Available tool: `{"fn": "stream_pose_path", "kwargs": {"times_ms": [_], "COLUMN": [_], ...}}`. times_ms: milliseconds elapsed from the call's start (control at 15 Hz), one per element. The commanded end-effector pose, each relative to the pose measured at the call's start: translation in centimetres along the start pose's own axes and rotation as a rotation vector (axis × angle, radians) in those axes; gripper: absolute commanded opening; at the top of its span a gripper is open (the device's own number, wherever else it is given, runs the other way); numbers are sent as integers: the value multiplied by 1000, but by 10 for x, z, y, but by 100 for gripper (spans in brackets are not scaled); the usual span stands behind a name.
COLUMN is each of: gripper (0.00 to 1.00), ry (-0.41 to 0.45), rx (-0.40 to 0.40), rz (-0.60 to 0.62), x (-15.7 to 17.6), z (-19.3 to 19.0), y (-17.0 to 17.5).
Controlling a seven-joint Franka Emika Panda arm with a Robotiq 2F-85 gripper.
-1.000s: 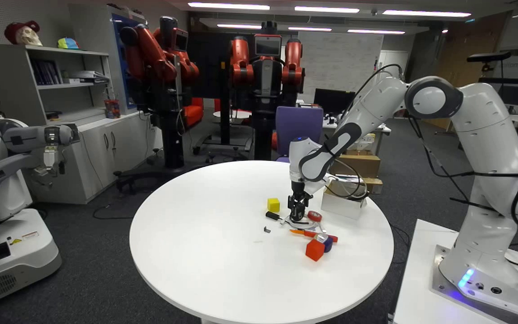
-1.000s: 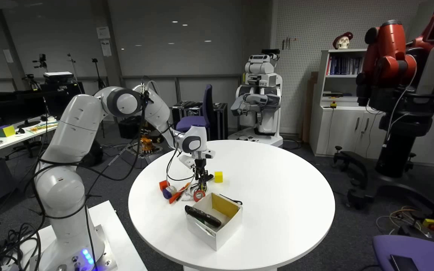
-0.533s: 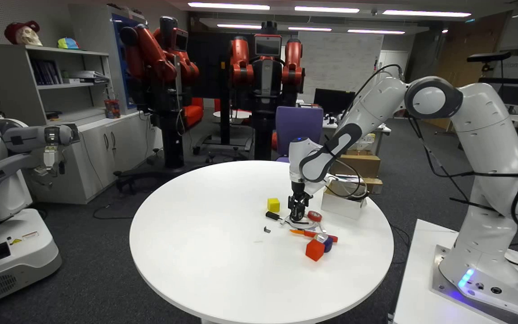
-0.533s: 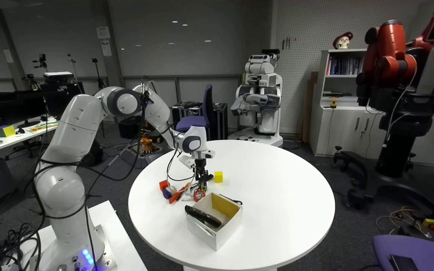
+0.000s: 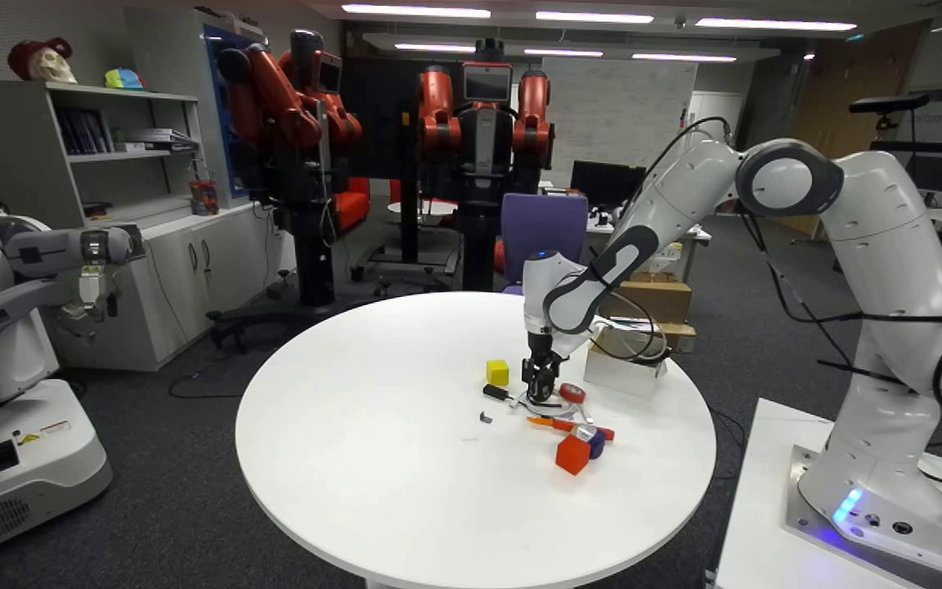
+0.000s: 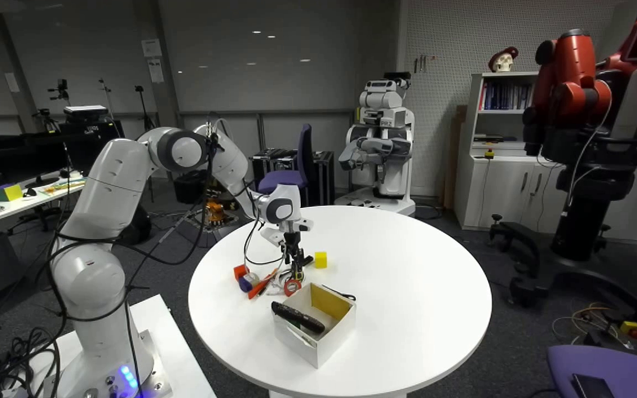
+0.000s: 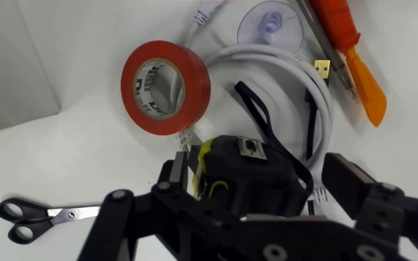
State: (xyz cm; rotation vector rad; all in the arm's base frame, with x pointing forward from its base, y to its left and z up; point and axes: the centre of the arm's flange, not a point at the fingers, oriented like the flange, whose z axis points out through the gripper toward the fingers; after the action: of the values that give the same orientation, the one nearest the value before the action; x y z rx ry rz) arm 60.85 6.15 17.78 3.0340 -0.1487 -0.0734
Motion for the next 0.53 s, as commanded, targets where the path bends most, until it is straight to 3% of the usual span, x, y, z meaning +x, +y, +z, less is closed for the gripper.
{"fn": "stream_pose_path", "kwargs": {"times_ms": [0,467], "gripper": [100,100], "ry": [30,37], "rx": [-22,-40], "rz": [3,-9], "x": [3,5], "z": [0,6], "y": [0,1]}}
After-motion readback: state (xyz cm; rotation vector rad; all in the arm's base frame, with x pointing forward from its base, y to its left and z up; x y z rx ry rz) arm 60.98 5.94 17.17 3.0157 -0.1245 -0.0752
